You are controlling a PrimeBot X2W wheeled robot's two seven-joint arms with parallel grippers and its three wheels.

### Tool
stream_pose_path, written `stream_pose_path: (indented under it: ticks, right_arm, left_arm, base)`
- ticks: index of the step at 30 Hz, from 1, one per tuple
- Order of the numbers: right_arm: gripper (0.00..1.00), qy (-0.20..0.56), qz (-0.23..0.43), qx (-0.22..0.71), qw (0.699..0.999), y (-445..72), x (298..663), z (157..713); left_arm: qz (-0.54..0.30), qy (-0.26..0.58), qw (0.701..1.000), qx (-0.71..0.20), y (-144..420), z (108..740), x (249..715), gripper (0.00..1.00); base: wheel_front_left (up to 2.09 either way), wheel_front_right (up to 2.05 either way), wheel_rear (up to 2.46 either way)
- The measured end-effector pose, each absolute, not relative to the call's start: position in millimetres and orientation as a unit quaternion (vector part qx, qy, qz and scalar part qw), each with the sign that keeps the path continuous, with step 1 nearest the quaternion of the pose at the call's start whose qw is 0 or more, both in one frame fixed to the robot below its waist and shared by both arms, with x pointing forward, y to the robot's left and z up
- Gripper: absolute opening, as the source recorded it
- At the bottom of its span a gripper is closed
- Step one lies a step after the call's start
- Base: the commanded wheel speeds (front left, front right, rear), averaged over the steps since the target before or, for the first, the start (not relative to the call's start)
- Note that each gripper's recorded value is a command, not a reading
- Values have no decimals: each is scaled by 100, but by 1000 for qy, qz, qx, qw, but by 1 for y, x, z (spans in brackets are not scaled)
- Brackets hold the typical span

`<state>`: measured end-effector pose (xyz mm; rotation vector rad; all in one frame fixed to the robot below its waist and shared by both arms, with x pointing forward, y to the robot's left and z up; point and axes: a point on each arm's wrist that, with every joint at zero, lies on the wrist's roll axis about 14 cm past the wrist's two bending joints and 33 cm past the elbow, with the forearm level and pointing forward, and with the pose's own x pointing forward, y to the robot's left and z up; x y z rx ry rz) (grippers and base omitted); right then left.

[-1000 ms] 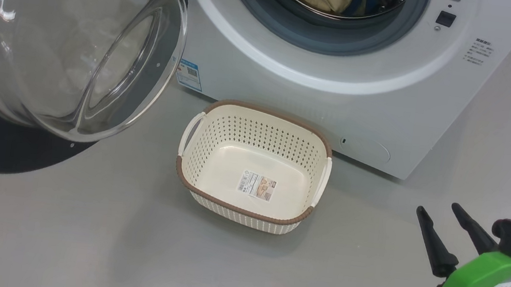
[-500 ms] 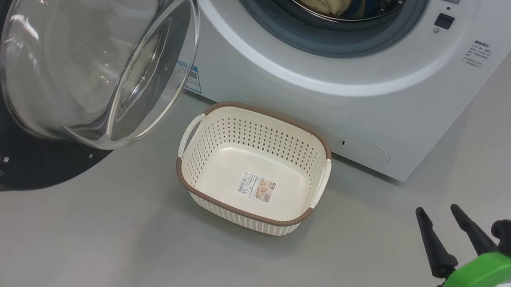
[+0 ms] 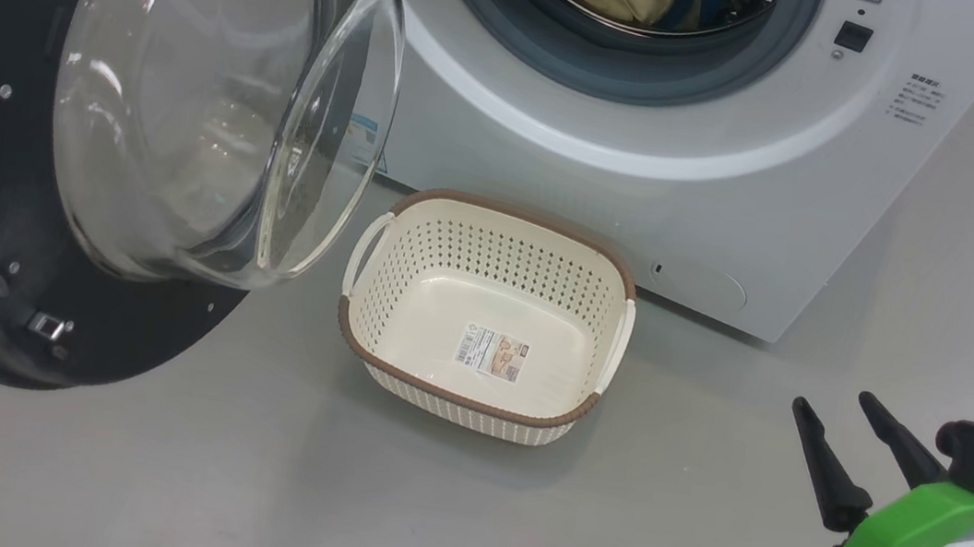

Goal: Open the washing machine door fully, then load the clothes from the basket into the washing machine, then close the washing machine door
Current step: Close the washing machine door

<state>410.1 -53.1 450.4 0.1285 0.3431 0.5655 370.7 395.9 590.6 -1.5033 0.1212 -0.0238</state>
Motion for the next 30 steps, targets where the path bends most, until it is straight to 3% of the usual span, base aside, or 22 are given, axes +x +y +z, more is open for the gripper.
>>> stream_pose_path:
  ticks: [13,30]
  right_arm:
    - [100,171,270,69,945,-56,409,446]
    - [100,160,251,82,951,-66,411,449]
  left_arm:
    - [-113,101,730,-666,343,610,380,0]
    - [-213,145,709,-656,271,624,400,0]
  base:
    - [0,0,0]
    - [0,0,0]
